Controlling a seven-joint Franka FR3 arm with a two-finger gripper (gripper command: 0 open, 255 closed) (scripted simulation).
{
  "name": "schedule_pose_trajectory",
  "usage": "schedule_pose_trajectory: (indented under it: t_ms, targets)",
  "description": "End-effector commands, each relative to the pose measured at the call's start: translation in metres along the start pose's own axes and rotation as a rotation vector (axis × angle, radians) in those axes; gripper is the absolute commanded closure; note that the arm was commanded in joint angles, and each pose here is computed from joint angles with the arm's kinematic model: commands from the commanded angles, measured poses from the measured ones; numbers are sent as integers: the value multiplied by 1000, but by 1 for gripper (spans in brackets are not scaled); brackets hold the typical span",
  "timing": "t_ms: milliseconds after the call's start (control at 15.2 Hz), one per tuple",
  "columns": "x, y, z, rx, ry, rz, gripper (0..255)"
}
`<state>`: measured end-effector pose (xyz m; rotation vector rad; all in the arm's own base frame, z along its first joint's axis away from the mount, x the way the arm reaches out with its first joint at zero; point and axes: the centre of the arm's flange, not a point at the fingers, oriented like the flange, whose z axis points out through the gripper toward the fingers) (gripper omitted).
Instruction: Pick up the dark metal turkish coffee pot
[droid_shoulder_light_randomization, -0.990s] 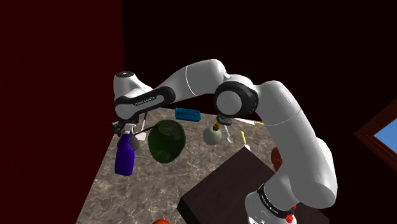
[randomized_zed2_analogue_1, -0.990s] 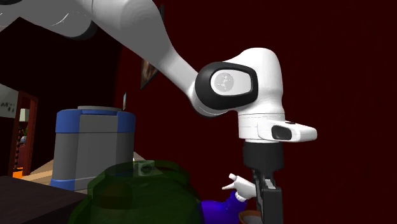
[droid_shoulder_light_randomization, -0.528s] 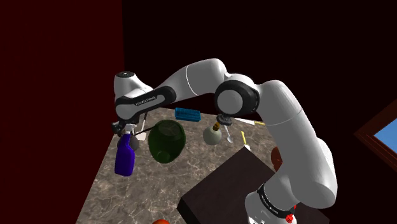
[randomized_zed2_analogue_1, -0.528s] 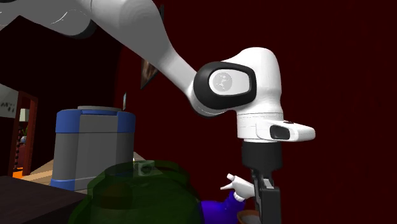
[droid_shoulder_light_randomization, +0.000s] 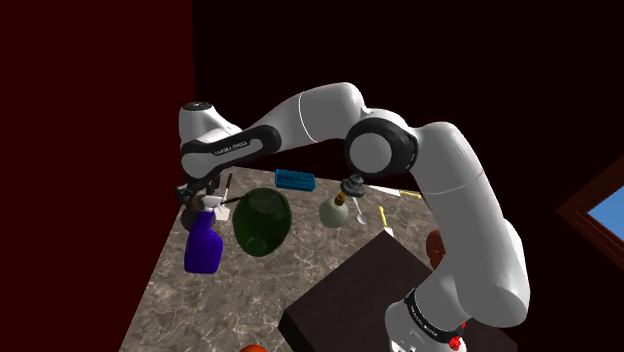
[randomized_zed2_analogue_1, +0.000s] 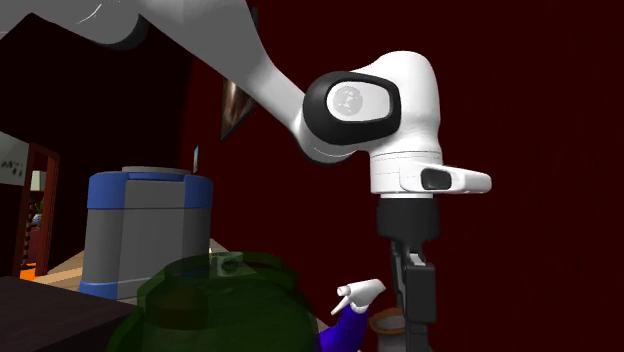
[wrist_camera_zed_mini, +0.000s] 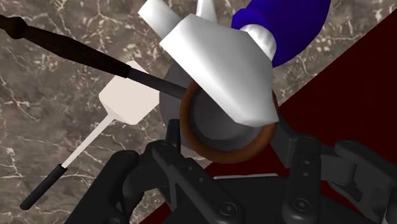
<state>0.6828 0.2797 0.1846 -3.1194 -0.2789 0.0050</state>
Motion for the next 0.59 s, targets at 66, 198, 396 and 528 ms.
schedule_pose_trajectory:
  t_ms: [66,198,396,528]
  targets:
    - [0,0,-17,0,0,0,255]
    - [0,0,-27,0,0,0,255]
    - [0,0,-43,0,0,0,255]
    - [0,0,-44,0,0,0,255]
